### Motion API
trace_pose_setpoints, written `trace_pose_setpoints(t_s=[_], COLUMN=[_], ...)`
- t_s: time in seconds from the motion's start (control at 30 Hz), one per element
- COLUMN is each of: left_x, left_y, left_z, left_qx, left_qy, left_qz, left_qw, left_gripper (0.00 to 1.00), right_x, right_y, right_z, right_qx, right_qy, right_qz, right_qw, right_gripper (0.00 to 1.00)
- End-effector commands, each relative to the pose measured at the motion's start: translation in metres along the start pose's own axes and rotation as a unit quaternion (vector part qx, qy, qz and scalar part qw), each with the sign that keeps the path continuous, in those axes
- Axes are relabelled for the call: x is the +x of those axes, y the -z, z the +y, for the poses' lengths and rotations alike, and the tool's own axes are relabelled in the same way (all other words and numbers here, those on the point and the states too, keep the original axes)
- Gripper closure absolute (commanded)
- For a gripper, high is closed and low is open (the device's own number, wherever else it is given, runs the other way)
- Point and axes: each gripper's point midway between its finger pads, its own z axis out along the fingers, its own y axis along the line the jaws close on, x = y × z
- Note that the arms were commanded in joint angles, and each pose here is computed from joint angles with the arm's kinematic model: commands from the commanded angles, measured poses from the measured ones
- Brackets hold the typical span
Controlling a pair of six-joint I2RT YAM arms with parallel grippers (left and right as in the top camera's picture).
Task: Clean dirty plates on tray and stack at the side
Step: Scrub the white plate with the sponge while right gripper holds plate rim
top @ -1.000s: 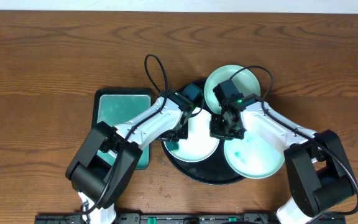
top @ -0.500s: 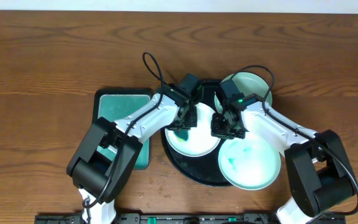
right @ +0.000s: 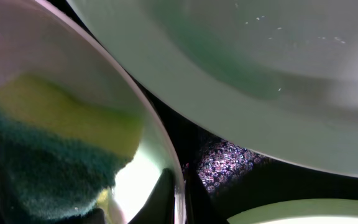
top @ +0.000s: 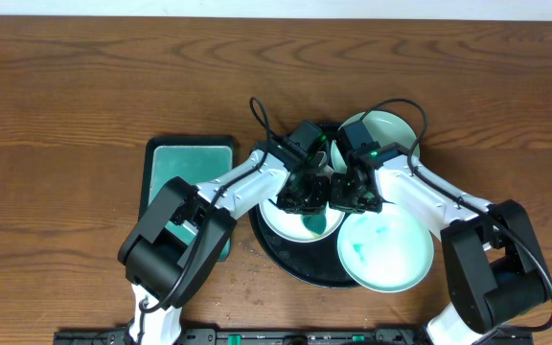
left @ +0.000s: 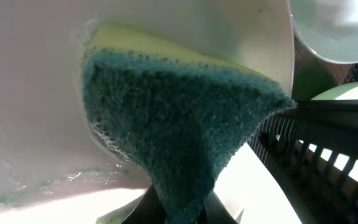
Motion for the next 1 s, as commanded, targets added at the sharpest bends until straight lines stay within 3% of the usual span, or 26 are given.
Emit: trace_pose_setpoints(t_s=[0.0, 0.13, 0.23, 0.4, 0.57, 0.77, 0.87, 0.97], left_x=[0.033, 0.047, 0.048, 0.030, 0.009, -0.007, -0.011, -0.016], left_y=[-0.018, -0.015, -0.006, 0.028, 0.068, 0.096, 0.093, 0.077], left_z=[-0.010, 0.007, 0.044, 0.096, 0.122, 0.138, 0.137, 0.119], left_qx=[0.024, -0.016, -0.125, -0.288, -0.383, -0.406, -0.382, -0.312], left_qy=[-0.003, 0.027, 0.071, 0.067, 0.053, 0.072, 0.085, 0.082], left_qz=[0.070, 0.093, 0.070, -0.016, -0.089, -0.132, -0.133, -0.119], left_qw=[0.997, 0.995, 0.987, 0.955, 0.918, 0.901, 0.911, 0.939], left_gripper=[0.88, 0.92, 0.93, 0.93, 0.93, 0.93, 0.92, 0.92], right_x=[0.002, 0.002, 0.002, 0.002, 0.002, 0.003, 0.003, 0.003], right_y=[-0.012, -0.012, -0.012, -0.012, -0.012, -0.012, -0.012, -0.012], right_z=[-0.017, -0.018, -0.018, -0.018, -0.018, -0.018, -0.018, -0.018], right_qx=[0.046, 0.046, 0.046, 0.046, 0.046, 0.047, 0.047, 0.047], right_qy=[0.002, 0.002, 0.002, 0.002, 0.002, 0.002, 0.002, 0.002], right_qz=[0.000, 0.001, 0.001, 0.001, 0.001, 0.002, 0.003, 0.003], right_qw=[0.999, 0.999, 0.999, 0.999, 0.999, 0.999, 0.999, 0.999], right_gripper=[0.98, 0.98, 0.98, 0.98, 0.98, 0.99, 0.99, 0.99])
